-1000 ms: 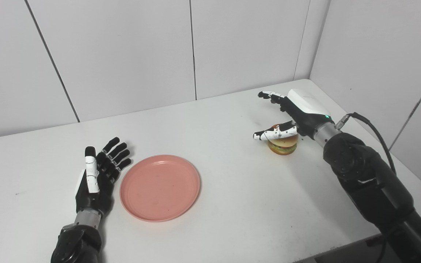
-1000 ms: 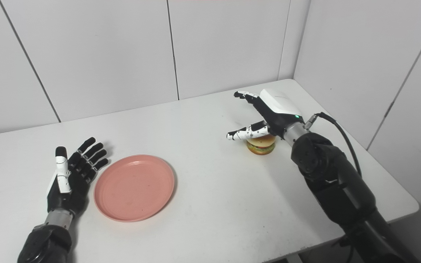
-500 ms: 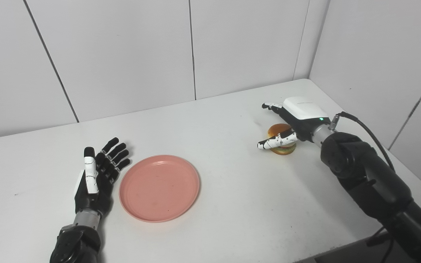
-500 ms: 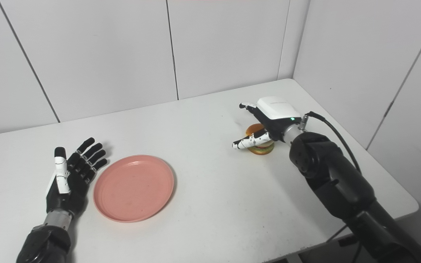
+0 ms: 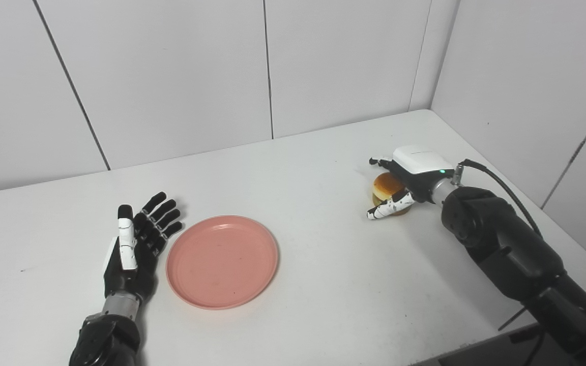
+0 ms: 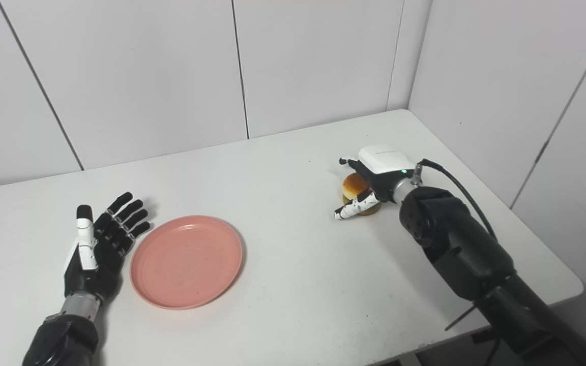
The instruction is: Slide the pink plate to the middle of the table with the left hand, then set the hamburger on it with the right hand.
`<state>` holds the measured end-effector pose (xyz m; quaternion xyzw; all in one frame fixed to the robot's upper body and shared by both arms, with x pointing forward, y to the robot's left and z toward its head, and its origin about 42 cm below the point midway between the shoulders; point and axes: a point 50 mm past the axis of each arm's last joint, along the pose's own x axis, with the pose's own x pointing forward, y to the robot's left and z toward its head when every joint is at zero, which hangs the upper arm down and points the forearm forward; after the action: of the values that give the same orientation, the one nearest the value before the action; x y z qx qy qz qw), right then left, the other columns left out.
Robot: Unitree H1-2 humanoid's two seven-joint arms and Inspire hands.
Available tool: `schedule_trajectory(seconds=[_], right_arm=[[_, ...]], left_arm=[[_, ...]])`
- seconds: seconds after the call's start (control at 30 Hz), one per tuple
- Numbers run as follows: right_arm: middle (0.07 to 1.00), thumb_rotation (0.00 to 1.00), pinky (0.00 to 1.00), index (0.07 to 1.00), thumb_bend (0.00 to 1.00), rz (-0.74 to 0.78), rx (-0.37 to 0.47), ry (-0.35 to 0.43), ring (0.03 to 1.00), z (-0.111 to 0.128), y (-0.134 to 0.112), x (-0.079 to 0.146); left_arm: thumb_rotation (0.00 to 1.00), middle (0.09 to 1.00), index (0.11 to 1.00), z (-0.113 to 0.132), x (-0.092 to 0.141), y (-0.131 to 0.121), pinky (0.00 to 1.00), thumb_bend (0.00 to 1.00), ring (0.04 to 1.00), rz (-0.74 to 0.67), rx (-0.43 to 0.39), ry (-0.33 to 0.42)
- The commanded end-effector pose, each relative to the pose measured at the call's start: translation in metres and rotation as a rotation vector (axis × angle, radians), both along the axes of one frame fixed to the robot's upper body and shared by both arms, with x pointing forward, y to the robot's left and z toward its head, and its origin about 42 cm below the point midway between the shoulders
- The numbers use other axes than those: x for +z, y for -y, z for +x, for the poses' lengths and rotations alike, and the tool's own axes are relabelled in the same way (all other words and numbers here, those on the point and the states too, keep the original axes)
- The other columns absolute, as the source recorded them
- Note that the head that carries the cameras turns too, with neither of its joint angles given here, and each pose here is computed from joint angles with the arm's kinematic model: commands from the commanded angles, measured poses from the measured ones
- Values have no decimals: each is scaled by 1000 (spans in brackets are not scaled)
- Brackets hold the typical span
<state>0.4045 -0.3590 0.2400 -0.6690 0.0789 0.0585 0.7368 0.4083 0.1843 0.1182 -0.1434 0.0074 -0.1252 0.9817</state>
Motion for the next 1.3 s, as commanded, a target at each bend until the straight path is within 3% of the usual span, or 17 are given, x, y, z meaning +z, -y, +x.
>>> schedule_trajectory(seconds=[0.0,0.17,0.2,0.3,0.33,0.4,0.5,0.6,0.67,0.7,0.8,0.87,0.9,1.0,1.17,1.27], right_arm=[[871,453,652,868,827,-33,-6,66,811,9,4,27],[856,337,644,853,775,-65,-9,67,798,11,4,31],[820,237,562,845,752,-64,-10,66,727,12,4,31],[751,72,416,832,742,-60,-10,68,571,13,5,34],[688,23,323,823,749,-61,-11,67,445,13,6,34],[631,4,267,817,750,-51,-15,60,368,13,7,34],[510,0,219,778,601,-58,-10,65,305,13,8,35],[474,0,157,713,559,-64,0,105,237,12,7,35],[472,0,165,686,551,-46,5,125,260,11,7,35],[479,0,256,648,544,-34,8,135,353,11,8,36],[479,0,319,622,546,-31,-5,186,382,11,8,35],[481,0,357,525,529,-37,-13,209,400,10,8,35],[478,0,288,504,526,-39,-16,218,358,10,8,35],[474,0,222,489,526,-31,-16,252,301,10,8,34],[473,0,250,484,527,25,5,328,297,5,5,35],[394,0,224,499,518,96,48,412,272,2,1,31]], left_arm=[[998,818,795,0,2,1,813,843,833,10,-15,-2],[994,818,795,-1,2,2,819,842,833,4,-10,-8],[988,813,790,0,2,2,812,846,829,1,-8,-14],[985,812,789,-1,5,2,808,848,828,-2,-10,-15],[987,815,792,-1,5,2,805,845,830,-2,-13,-14],[992,817,794,-1,6,2,806,838,831,-2,-16,-9],[985,813,790,0,7,2,801,838,827,-4,-10,-12],[983,811,789,0,8,2,799,844,824,0,-9,-15],[983,812,790,0,8,2,800,844,826,3,-11,-13],[984,815,794,0,8,2,804,843,829,5,-11,-12],[984,815,795,-1,8,3,801,843,829,1,-9,-15],[979,811,789,-1,9,3,802,843,826,-2,-10,-17],[979,810,790,-1,9,3,802,844,825,-3,-11,-17],[974,807,788,0,8,4,796,851,821,0,-9,-19],[994,818,799,-2,9,7,805,840,830,16,-21,0],[999,821,801,-6,10,11,808,835,834,16,-23,-4]])
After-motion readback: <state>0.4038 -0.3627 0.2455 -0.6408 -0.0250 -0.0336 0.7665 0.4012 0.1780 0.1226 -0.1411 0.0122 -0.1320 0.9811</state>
